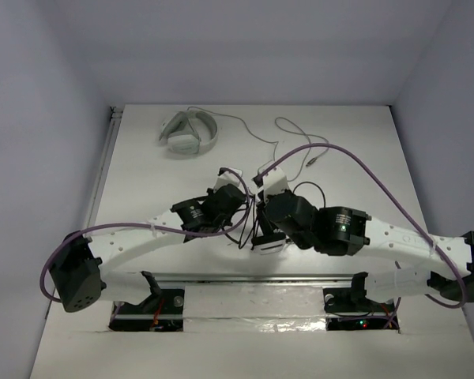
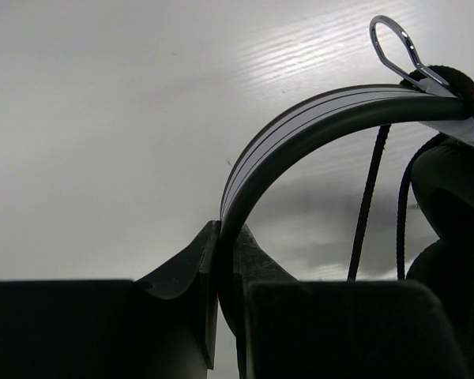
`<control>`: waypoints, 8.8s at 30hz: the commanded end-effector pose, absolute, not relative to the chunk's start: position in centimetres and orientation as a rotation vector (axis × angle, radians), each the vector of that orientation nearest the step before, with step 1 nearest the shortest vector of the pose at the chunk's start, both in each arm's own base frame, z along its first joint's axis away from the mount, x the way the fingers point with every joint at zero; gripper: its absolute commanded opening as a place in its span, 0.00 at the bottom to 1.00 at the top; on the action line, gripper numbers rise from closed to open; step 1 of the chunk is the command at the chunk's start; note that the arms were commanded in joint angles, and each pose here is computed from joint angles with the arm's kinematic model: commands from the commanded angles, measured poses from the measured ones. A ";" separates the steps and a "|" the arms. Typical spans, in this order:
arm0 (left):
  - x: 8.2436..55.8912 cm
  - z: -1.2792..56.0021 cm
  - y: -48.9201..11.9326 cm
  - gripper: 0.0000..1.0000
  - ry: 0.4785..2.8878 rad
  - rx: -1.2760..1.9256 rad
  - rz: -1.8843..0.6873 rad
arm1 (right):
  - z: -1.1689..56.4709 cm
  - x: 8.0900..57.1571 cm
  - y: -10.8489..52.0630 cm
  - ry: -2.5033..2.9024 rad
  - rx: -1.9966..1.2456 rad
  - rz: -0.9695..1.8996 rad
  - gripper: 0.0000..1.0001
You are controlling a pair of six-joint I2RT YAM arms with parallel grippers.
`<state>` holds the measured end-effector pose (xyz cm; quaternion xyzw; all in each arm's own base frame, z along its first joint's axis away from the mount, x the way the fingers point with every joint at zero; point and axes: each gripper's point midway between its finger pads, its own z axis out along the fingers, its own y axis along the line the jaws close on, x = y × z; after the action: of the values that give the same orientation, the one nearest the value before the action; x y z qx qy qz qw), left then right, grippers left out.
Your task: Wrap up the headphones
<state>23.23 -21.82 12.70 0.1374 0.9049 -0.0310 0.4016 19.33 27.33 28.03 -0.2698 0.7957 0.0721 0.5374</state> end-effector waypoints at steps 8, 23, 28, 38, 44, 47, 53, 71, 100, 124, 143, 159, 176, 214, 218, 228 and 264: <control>20.4 19.7 -25.8 0.00 2.162 0.543 -0.491 | 30.0 25.5 21.2 1.836 -0.279 0.003 0.01; 19.9 29.6 -25.4 0.00 1.919 0.543 -0.872 | 27.9 26.0 21.3 1.855 -0.136 0.306 0.17; 20.0 33.4 -24.9 0.00 1.827 0.549 -0.933 | 28.2 25.3 23.7 1.781 -0.159 0.640 0.22; 19.5 39.6 -25.3 0.00 1.710 0.560 -1.034 | 25.7 25.5 26.6 1.733 -0.196 0.839 0.26; 19.7 43.9 -25.3 0.00 1.612 0.511 -1.092 | 23.2 24.2 28.1 1.718 -0.243 0.962 0.35; 20.7 45.8 -24.9 0.00 1.600 0.462 -1.062 | 21.8 24.0 28.6 1.744 -0.240 0.992 0.39; 22.2 49.7 -24.7 0.00 1.546 0.384 -1.078 | 17.3 23.9 29.0 1.869 -0.222 0.984 0.45; 28.7 54.0 -20.0 0.00 1.478 0.127 -0.904 | 9.9 20.8 27.7 2.111 -0.125 1.023 0.49; 39.3 30.5 -8.4 0.00 1.639 -0.639 -0.114 | 17.5 8.8 32.2 2.264 -0.663 0.757 0.00; 25.8 19.7 -21.0 0.00 2.121 0.303 -0.016 | 32.3 20.6 24.0 1.848 -0.413 0.110 0.00; 19.0 29.2 -25.5 0.00 1.911 0.697 -0.601 | 30.2 25.6 20.3 1.849 -0.271 -0.025 0.10; 19.1 39.7 -24.9 0.00 1.678 0.573 -0.817 | 30.7 22.6 22.9 1.724 -0.144 0.638 0.17; 19.6 51.0 -26.0 0.00 1.499 0.540 -1.093 | 24.0 23.9 27.6 1.730 -0.213 0.876 0.35; 25.2 55.0 -24.3 0.00 1.500 0.363 -1.088 | 28.2 20.1 22.1 1.528 -0.116 0.988 0.50; 25.4 56.1 -24.1 0.00 1.485 0.361 -1.085 | 25.6 20.5 23.7 1.598 -0.157 0.994 0.23; 25.0 56.1 -24.8 0.00 1.502 0.378 -1.141 | 21.4 20.2 29.7 1.640 -0.376 1.138 0.80; 44.1 49.3 -6.7 0.00 1.455 -0.505 -0.208 | 13.6 6.4 31.8 2.205 -0.461 0.749 0.00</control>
<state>44.72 -9.80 43.40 -0.1700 0.7438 -0.0979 0.6390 5.76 32.86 11.81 -0.2087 0.8534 0.3403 0.3350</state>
